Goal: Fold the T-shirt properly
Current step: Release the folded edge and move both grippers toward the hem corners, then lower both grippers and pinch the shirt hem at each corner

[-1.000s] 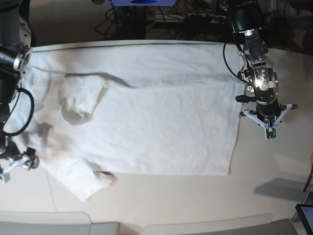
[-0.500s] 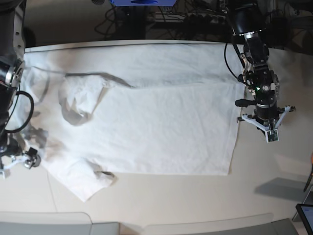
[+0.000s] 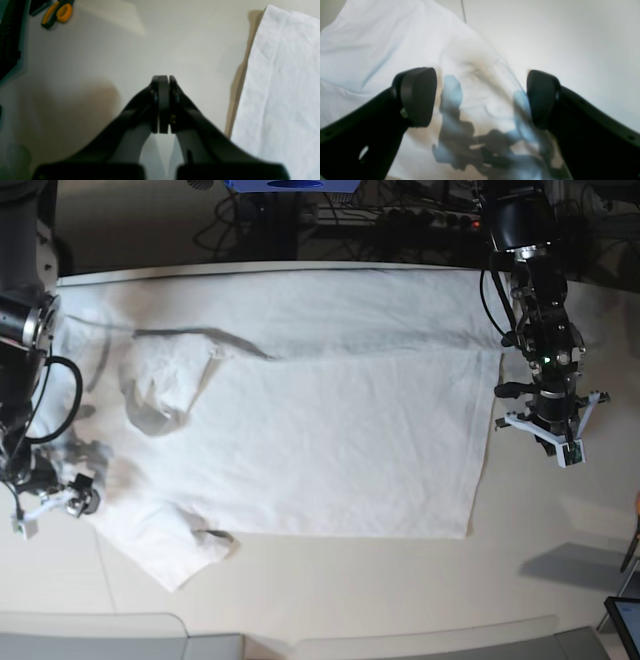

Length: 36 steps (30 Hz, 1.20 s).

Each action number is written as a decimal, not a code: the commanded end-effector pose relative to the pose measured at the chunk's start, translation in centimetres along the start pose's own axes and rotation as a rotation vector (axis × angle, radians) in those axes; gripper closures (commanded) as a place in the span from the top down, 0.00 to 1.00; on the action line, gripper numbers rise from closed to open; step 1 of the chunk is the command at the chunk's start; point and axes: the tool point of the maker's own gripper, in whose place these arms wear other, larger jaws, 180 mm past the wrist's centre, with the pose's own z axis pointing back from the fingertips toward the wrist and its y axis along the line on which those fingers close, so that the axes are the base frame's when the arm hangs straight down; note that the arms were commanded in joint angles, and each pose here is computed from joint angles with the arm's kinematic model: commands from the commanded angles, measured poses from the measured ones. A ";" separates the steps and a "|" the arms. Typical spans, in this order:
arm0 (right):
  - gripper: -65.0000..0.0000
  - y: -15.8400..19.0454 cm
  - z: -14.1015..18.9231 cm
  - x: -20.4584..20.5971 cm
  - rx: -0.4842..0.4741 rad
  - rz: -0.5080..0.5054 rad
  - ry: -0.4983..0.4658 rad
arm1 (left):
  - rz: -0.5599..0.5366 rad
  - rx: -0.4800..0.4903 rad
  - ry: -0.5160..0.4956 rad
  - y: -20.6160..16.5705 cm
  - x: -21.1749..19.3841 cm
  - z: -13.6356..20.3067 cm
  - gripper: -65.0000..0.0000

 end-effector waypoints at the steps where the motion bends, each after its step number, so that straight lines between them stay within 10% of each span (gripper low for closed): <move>1: 0.83 0.2 0.7 2.4 0.008 0.010 -0.055 | -0.006 0.018 -0.060 0.7 2.0 0.1 0.01; 5: 0.79 0.9 0.2 2.0 0.022 0.009 -0.047 | -0.006 0.018 -0.060 0.7 2.0 0.1 0.01; 13: 0.32 1.1 0.1 1.8 0.024 0.009 -0.040 | 0.004 0.015 -0.059 0.6 2.1 -0.1 0.01; 18: 0.02 1.1 0.1 1.8 0.024 0.009 -0.038 | 0.008 0.015 -0.043 0.4 2.0 -1.0 0.30; 26: 0.00 1.1 0.1 1.8 0.024 0.009 -0.038 | 0.073 0.018 -0.068 0.2 4.9 -3.4 0.93; 36: 0.00 1.0 0.2 1.7 0.023 0.009 -0.035 | 0.109 -0.159 0.034 -4.4 6.3 -9.1 1.00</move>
